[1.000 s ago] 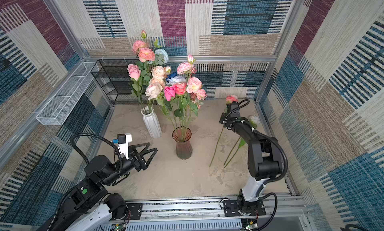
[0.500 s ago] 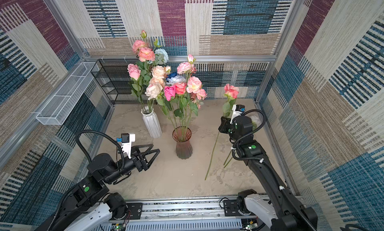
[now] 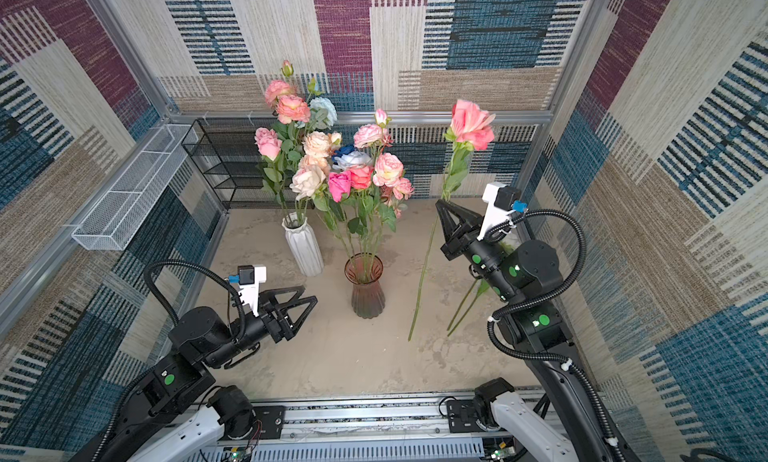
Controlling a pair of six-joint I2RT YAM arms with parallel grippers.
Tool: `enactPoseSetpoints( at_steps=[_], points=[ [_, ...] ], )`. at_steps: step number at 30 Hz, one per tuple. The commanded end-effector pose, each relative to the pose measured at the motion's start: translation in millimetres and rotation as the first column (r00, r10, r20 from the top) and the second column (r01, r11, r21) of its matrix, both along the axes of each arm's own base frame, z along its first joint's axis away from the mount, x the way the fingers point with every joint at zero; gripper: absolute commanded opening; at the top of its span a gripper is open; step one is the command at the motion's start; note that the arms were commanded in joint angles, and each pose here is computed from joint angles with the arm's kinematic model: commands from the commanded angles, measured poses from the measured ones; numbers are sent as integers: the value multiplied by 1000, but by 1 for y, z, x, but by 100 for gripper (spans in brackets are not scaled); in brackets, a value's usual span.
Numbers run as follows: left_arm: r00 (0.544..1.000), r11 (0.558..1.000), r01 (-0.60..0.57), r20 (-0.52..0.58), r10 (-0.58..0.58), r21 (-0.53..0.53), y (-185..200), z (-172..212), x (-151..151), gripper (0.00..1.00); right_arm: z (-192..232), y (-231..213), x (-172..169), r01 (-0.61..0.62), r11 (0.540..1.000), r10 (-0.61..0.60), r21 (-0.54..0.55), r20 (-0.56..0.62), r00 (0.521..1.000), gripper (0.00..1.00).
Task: Arrange the flowers into the vase
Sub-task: 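Lift the pink rose upright with the right gripper, then lower the pink rose into the red vase with the right gripper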
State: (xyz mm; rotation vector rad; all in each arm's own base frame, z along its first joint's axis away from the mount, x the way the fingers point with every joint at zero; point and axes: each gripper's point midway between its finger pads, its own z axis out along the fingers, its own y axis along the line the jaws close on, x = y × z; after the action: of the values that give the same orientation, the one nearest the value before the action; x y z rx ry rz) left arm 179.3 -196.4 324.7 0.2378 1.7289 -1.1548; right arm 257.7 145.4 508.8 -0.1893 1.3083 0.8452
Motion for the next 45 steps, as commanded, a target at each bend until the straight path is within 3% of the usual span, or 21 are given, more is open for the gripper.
enactPoseSetpoints(
  at_steps=[1, 9, 19, 30, 39, 42, 45],
  points=[
    [1000, 1000, -2, 7, 2, -14, 1, 7, 0, 88, 46, 10, -14, -57, 998, 51, 29, 164, 985, 0],
    [1000, 1000, -2, 7, 2, -16, 1, 11, -1, 88, 95, 33, -6, -9, 995, -26, 96, 357, 934, 0],
    [1000, 1000, -4, 18, 4, -11, 6, 17, -5, 88, 79, 57, 35, 175, 981, -196, 89, 406, 893, 0],
    [999, 1000, -15, 32, 15, 0, 10, 17, -7, 88, -16, 88, 61, 177, 984, -174, 18, 305, 936, 0],
    [1000, 1000, -1, 31, 1, 2, 4, 15, -4, 88, -108, 112, 57, 41, 998, -38, -49, 53, 998, 2],
    [1000, 1000, 5, 27, -5, -2, 1, 13, -3, 89, -137, 118, 57, 2, 997, -4, -82, -27, 1000, 6],
    [1000, 1000, 14, 24, -14, -2, -1, 12, -2, 88, -152, 121, 54, -35, 995, 26, -99, -86, 996, 18]
  ],
)
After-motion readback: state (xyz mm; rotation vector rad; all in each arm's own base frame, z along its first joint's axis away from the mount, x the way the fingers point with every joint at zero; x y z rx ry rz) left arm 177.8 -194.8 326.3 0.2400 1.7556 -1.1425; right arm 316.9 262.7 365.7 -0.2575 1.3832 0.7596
